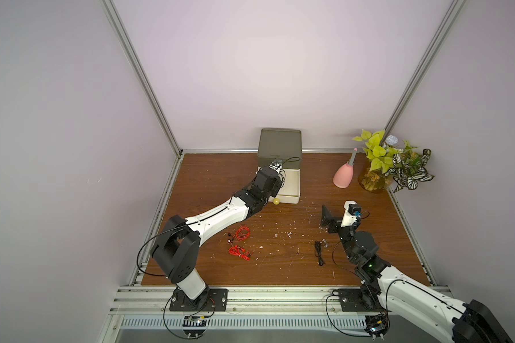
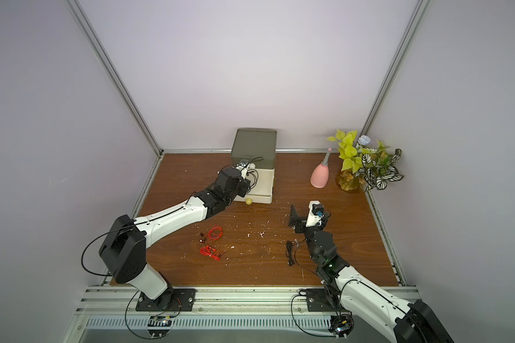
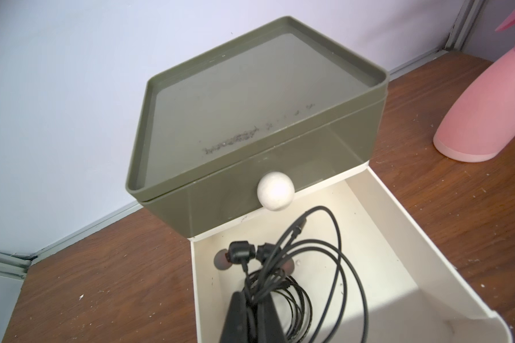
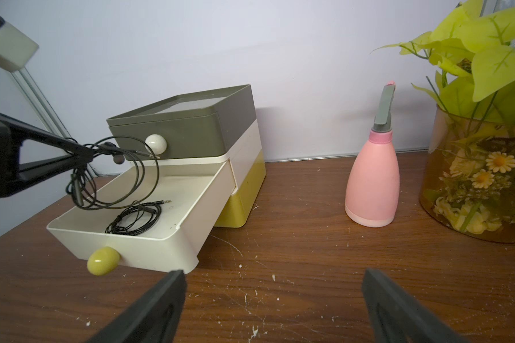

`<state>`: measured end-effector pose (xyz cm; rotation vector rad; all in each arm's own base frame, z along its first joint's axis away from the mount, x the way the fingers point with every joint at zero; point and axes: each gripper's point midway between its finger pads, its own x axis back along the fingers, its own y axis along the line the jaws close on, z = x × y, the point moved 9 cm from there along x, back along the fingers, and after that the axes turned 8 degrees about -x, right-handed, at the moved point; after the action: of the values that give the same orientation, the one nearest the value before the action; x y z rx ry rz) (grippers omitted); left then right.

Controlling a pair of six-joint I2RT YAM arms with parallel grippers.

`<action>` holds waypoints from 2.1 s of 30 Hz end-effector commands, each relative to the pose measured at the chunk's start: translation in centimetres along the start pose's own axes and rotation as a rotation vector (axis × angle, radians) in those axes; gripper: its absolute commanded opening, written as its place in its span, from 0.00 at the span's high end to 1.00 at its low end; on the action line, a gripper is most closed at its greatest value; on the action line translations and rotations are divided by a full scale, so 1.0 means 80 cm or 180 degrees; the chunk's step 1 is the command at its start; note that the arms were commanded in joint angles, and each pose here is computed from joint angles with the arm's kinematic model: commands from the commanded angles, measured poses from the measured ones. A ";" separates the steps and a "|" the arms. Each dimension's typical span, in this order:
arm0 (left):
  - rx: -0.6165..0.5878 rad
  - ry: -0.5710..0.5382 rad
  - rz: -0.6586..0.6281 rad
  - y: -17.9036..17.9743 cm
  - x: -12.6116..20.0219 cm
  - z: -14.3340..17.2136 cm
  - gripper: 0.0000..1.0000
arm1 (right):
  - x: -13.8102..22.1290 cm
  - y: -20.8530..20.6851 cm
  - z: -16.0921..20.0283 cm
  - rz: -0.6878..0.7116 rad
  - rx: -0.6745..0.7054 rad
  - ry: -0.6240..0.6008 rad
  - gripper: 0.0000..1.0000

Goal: Place the wired earphones into the drawer by color
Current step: Place the wired earphones in the drawer.

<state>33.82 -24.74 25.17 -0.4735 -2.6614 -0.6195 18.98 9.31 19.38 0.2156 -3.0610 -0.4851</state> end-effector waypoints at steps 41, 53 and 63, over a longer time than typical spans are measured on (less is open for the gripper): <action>0.1019 -0.0499 0.0267 0.055 0.108 0.021 0.01 | -0.009 0.018 0.010 -0.0191 -0.0215 0.0818 0.02; 0.1324 -0.0655 0.0041 0.060 0.177 0.142 0.00 | 0.006 0.031 0.038 -0.0211 -0.0864 0.2153 0.11; 0.1242 -0.0857 0.0146 0.043 0.184 0.206 0.00 | 0.026 0.023 0.067 0.0157 -0.0969 0.2907 0.18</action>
<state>17.79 -10.69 18.00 -0.5061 -2.8349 -0.0453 16.91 12.21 14.55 0.2832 -2.1577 -0.6037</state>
